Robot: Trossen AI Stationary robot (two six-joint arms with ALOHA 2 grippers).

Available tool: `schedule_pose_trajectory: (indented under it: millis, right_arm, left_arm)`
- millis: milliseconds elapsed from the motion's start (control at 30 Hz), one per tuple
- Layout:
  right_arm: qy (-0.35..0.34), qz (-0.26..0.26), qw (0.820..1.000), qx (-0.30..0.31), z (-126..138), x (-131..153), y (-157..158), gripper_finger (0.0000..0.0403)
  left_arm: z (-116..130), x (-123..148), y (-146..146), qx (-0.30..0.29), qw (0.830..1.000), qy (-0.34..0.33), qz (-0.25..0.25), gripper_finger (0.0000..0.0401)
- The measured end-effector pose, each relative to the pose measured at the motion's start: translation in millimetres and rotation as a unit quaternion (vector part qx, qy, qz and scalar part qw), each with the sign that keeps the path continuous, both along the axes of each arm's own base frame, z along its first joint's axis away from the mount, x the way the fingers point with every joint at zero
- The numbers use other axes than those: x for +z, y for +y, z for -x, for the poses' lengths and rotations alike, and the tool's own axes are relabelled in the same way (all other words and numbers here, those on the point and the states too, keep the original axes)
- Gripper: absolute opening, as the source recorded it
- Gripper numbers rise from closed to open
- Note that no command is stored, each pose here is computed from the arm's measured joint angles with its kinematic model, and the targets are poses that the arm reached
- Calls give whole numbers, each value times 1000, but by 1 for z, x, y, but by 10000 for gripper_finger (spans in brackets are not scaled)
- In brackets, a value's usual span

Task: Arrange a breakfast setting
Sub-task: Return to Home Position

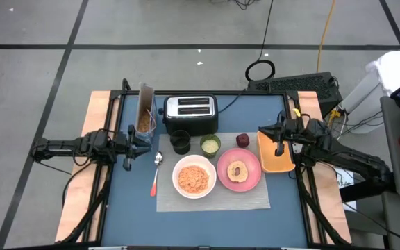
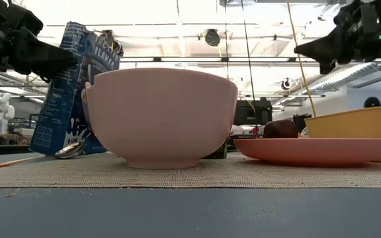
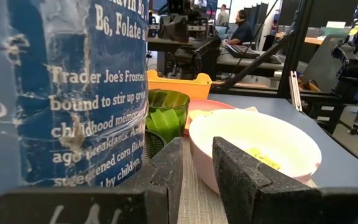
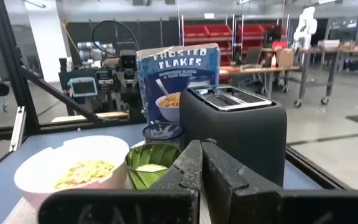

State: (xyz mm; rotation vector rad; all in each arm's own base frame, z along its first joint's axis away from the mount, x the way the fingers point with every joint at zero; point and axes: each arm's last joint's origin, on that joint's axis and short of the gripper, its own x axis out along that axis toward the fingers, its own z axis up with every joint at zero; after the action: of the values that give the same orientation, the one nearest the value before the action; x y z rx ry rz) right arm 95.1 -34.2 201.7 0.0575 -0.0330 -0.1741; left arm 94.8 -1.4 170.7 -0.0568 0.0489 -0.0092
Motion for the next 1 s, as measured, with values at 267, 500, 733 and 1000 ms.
schedule_pose_trajectory:
  millis: [267,500,733,1000]
  right_arm:
    - [-37,12,999,0,-1,-21,-1,2]
    - [-30,2,1000,1,-1,-23,-1,2]
    - [-12,-4,1000,0,-1,-27,-1,2]
    - [55,-51,997,-2,-2,-41,-1,2]
  left_arm:
    - [0,0,0,0,1000,0,0,94]
    - [0,0,0,0,1000,0,0,94]
    - [0,0,0,0,1000,0,0,94]
    - [0,0,0,0,1000,0,0,94]
